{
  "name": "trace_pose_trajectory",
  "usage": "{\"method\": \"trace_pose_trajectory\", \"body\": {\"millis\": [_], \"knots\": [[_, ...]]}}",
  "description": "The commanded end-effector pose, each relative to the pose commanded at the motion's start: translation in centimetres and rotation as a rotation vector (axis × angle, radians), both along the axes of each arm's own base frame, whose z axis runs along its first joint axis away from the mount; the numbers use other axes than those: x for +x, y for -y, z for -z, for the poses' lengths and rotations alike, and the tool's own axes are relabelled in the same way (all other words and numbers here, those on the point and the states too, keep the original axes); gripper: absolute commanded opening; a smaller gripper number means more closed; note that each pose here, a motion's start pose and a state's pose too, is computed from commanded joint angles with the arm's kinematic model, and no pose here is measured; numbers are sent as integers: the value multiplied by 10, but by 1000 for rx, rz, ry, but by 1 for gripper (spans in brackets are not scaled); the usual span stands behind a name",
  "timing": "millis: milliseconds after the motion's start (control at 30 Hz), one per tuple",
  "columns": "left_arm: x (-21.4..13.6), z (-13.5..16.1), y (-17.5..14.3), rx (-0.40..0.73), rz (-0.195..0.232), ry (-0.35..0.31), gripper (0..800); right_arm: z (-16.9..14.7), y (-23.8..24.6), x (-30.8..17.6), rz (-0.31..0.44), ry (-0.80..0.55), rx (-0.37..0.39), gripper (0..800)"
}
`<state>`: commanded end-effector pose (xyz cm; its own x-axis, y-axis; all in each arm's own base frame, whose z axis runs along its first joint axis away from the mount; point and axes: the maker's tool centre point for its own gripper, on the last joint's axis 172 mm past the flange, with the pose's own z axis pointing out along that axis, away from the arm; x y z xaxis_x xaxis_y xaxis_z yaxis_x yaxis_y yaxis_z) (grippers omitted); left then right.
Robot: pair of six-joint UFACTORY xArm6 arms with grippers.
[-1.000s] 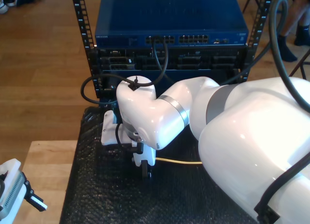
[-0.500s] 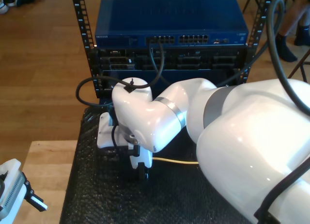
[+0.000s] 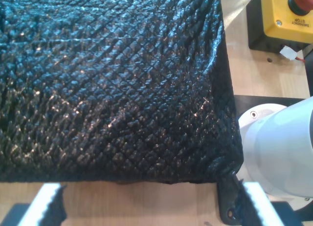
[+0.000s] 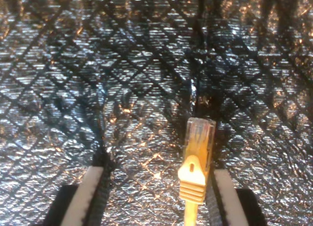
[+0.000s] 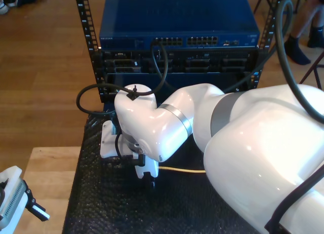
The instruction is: Grab the cable and plug it in
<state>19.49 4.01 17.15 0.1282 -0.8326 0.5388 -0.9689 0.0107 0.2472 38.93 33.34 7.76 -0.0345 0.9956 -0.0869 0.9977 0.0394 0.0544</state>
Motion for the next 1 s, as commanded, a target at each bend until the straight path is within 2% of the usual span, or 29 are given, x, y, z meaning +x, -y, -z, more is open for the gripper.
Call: {"method": "trace_pose_trajectory", "body": {"millis": [167, 733, 1000], "knots": [[0, 0, 0, 0, 0, 0, 800, -4, -1, 2, -3, 8, 3, 385], [0, 0, 0, 0, -1, 0, 800, -7, 3, 5, -20, 27, -12, 323], [0, 0, 0, 0, -1, 0, 800, -6, 5, 7, -22, 37, -21, 263]]}}
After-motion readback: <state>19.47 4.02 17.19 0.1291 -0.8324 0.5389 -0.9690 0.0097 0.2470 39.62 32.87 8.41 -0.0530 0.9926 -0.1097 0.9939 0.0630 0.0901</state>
